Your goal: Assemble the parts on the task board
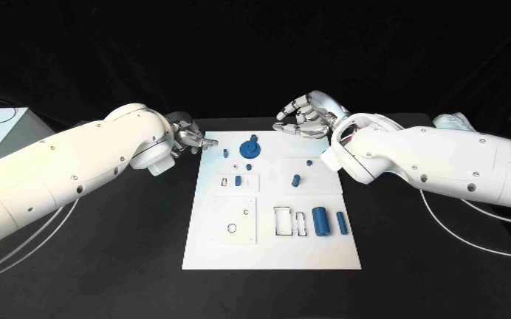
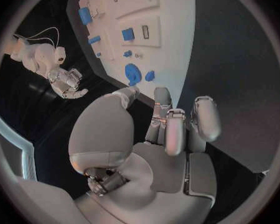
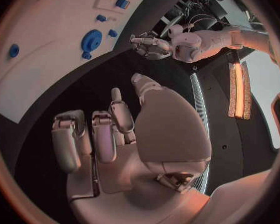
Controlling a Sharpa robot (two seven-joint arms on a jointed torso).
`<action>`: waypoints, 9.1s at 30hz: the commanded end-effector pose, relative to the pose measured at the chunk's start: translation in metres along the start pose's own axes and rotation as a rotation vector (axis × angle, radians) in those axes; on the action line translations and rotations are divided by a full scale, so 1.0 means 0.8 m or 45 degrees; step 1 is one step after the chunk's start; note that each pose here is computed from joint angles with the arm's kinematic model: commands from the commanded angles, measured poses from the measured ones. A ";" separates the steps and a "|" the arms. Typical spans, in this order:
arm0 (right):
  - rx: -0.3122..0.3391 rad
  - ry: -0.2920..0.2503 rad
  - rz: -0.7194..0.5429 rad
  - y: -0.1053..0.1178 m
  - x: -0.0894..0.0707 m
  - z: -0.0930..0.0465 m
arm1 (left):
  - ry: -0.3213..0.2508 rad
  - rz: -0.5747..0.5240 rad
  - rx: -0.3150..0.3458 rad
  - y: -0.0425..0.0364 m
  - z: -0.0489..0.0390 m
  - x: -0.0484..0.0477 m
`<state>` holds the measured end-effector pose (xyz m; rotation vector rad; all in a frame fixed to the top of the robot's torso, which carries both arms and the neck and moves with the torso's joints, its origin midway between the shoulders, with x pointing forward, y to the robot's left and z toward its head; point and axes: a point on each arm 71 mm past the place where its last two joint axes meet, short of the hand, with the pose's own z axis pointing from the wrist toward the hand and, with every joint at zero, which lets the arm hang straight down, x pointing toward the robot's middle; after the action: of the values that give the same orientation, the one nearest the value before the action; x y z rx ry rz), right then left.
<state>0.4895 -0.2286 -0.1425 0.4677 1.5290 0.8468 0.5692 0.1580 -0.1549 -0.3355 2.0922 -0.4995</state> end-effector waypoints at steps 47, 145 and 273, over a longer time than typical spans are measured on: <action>-0.033 0.021 -0.004 0.007 0.007 0.004 | 0.114 0.073 -0.010 -0.0335 0.042 0.013; -0.007 0.021 -0.002 -0.004 0.008 0.004 | 0.066 0.177 0.207 -0.0111 -0.033 0.061; -0.010 0.033 -0.001 -0.003 0.011 0.002 | 0.214 0.313 0.177 -0.0115 -0.007 0.109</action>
<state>0.4911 -0.2252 -0.1501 0.4693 1.5436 0.8488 0.5232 0.1190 -0.2060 0.0121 2.1668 -0.5331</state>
